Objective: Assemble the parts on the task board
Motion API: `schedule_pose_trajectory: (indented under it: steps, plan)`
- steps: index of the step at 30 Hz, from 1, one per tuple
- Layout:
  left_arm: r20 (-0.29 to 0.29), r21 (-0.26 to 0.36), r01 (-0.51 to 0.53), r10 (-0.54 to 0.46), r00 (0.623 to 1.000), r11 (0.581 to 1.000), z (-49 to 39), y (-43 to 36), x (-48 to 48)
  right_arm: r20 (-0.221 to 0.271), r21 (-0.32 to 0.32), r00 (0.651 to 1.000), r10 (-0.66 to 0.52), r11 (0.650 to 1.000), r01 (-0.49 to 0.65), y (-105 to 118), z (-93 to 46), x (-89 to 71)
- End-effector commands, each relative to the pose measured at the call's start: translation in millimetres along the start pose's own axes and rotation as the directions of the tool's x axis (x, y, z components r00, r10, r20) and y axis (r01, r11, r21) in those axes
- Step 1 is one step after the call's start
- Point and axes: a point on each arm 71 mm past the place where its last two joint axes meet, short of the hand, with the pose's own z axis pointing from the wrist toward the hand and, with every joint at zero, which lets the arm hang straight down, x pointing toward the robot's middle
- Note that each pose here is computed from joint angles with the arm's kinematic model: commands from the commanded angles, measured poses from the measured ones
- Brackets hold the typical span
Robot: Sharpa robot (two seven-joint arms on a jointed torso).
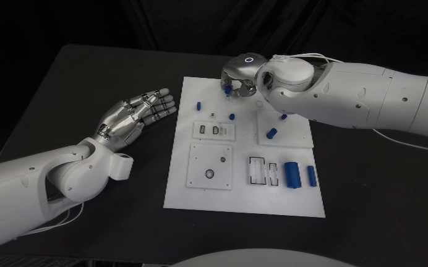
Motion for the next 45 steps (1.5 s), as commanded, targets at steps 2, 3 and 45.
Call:
schedule_pose_trajectory:
  steps: [2, 3, 45]
  plan:
    - [-0.015, 0.192, 0.011, -0.008, 1.0, 0.981, -0.8, -13.7, 1.3, 0.059, -0.019, 0.998, 0.004, 1.0, -0.003, 0.1, -1.6, 0.4]
    - [-0.014, 0.192, 0.01, -0.008, 1.0, 0.981, -0.8, -13.6, 1.2, 0.074, -0.024, 0.997, 0.006, 1.0, -0.004, -0.1, -1.9, -0.5]
    - [-0.007, 0.185, 0.004, -0.003, 1.0, 0.983, -1.9, -13.5, -1.8, 0.083, 0.052, 0.608, 0.79, 0.606, -0.794, -48.8, -27.0, 20.9]
